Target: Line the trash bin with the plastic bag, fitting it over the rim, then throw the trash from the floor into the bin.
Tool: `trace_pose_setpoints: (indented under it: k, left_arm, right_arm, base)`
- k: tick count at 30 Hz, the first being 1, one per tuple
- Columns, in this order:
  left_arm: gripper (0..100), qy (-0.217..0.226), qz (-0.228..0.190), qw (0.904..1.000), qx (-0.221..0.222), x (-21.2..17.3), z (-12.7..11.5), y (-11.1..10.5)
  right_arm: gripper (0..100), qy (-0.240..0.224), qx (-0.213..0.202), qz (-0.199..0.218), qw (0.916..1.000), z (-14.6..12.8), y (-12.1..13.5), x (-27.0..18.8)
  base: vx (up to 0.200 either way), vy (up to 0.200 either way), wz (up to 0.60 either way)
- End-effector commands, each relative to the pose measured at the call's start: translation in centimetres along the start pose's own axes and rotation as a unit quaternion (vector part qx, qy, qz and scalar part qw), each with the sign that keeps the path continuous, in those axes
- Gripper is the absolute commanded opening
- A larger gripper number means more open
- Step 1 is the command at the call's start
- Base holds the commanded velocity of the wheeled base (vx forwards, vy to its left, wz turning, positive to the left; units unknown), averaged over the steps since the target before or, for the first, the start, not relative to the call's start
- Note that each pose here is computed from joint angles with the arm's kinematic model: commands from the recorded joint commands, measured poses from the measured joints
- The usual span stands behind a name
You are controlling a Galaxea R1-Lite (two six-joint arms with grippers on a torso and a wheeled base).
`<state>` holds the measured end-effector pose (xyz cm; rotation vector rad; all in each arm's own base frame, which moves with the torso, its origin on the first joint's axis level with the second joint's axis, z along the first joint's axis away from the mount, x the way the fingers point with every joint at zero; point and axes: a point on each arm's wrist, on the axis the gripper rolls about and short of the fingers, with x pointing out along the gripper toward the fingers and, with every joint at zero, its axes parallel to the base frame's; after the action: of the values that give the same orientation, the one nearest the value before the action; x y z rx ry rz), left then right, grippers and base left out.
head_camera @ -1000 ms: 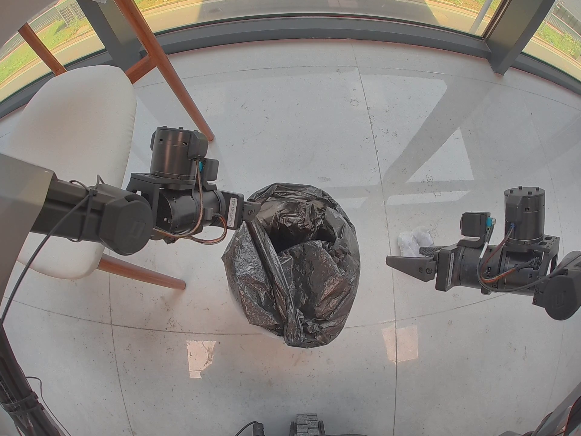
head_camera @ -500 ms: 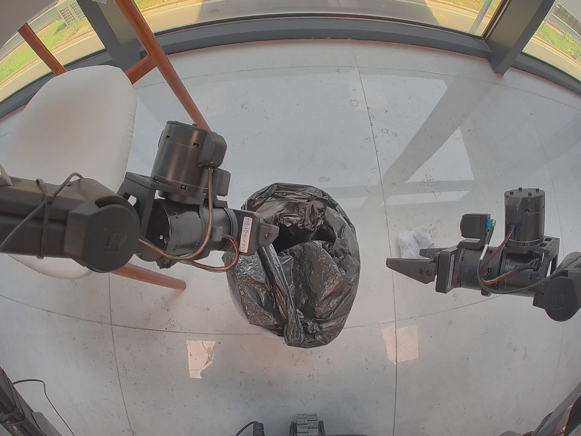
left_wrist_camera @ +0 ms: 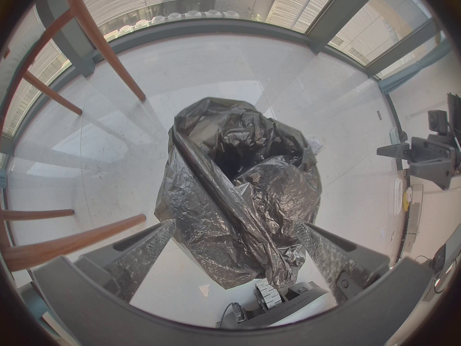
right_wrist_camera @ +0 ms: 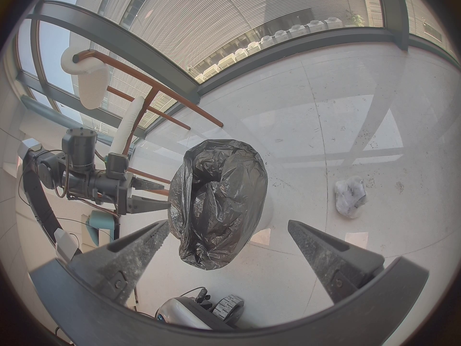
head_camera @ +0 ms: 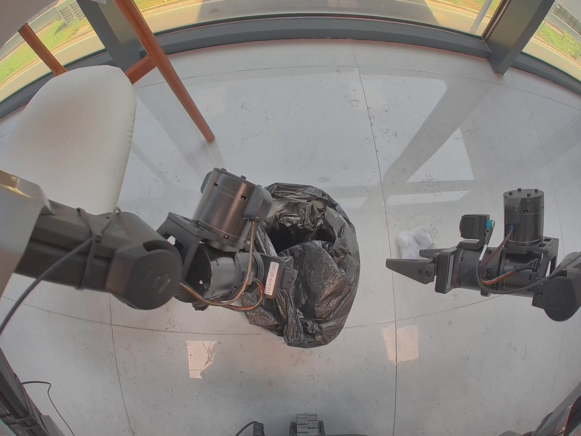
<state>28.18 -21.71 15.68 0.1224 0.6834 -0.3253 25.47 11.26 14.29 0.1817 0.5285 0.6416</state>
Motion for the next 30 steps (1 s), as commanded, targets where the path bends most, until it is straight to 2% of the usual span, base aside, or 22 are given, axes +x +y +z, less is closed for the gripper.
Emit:
trace_pose_setpoints:
  k: [1, 11, 19, 27, 30]
  left_arm:
    - [100, 0.030, 0.005, 0.9995, -0.003, 2.6, -1.1, -0.8]
    - [100, 0.022, 0.005, 0.9997, -0.011, 4.4, -0.3, -1.3]
    - [100, 0.022, 0.009, 0.9986, -0.048, 6.2, 0.1, -1.7]
    - [100, 0.020, 0.012, 0.9982, -0.055, 7.4, 0.4, -1.6]
    - [100, 0.016, 0.019, 0.9975, -0.066, 8.0, 0.7, -1.0]
  right_arm:
    - [100, 0.001, 0.000, 0.001, 1.0000, 0.0, 0.0, 0.2]
    - [100, 0.005, 0.002, 0.000, 1.0000, -0.2, -0.1, 0.3]
    - [100, 0.004, 0.002, -0.002, 1.0000, -0.1, -0.3, 0.4]
    - [100, 0.003, 0.005, -0.007, 1.0000, -0.1, -0.6, 0.3]
    - [100, 0.003, 0.005, -0.007, 1.0000, -0.1, -0.6, 0.3]
  base:
    - [0.000, 0.000, 0.00]
    - [0.000, 0.000, 0.00]
    - [0.000, 0.000, 0.00]
    - [0.000, 0.000, 0.00]
    - [0.000, 0.000, 0.00]
